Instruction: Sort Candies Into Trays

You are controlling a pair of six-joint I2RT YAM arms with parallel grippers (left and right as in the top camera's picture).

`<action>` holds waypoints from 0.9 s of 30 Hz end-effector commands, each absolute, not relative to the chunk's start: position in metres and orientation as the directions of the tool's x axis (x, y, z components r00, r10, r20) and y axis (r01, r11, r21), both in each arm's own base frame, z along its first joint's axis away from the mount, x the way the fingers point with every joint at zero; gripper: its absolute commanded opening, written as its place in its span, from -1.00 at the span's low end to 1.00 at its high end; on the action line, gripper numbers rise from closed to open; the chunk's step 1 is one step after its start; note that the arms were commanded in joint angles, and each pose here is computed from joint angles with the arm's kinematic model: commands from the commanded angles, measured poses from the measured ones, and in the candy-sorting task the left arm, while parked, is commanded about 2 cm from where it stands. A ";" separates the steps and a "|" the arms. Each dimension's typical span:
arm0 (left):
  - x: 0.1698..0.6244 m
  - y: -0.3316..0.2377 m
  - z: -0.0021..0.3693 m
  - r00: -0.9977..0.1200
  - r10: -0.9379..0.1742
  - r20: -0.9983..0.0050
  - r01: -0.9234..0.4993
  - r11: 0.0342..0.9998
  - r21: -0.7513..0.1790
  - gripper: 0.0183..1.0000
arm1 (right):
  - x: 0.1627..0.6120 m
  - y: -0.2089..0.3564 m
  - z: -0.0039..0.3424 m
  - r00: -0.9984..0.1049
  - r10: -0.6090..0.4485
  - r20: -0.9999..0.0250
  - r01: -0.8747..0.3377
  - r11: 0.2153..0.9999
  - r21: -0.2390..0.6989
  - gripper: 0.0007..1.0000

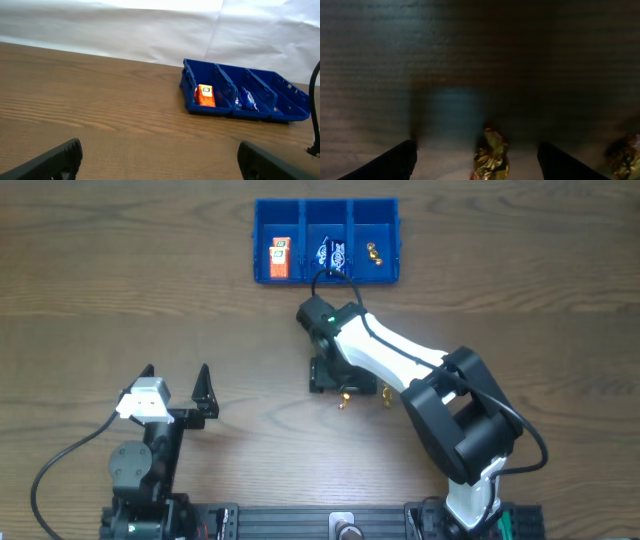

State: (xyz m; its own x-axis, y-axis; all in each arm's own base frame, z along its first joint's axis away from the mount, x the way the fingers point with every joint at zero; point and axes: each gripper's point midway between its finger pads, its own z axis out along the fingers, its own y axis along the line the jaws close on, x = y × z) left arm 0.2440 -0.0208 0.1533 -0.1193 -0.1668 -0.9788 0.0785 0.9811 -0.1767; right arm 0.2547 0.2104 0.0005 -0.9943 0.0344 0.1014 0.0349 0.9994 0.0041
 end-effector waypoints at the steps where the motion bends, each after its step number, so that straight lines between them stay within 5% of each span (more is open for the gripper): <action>1: 0.243 -0.023 0.138 -0.167 -0.158 -0.973 0.084 0.981 -0.174 1.00 | 0.255 0.205 0.004 -0.994 0.061 0.091 0.062 0.998 0.003 0.55; 5: 0.243 -0.023 0.138 -0.167 -0.158 -0.973 0.084 0.981 -0.174 1.00 | 0.251 0.201 0.000 -0.993 0.063 0.104 0.062 0.998 -0.008 0.41; 14: 0.243 -0.023 0.138 -0.167 -0.158 -0.973 0.084 0.981 -0.174 1.00 | 0.250 0.201 0.000 -0.992 0.066 0.106 0.066 0.998 -0.009 -0.22; 22: 0.243 -0.023 0.138 -0.167 -0.158 -0.973 0.084 0.981 -0.174 1.00 | 0.250 0.201 0.000 -0.992 0.066 0.103 0.065 0.998 -0.007 -0.56; 27: 0.243 -0.023 0.137 -0.168 -0.158 -0.973 0.084 0.981 -0.174 0.99 | 0.256 0.206 0.003 -0.995 0.063 0.077 0.064 0.998 0.016 -0.59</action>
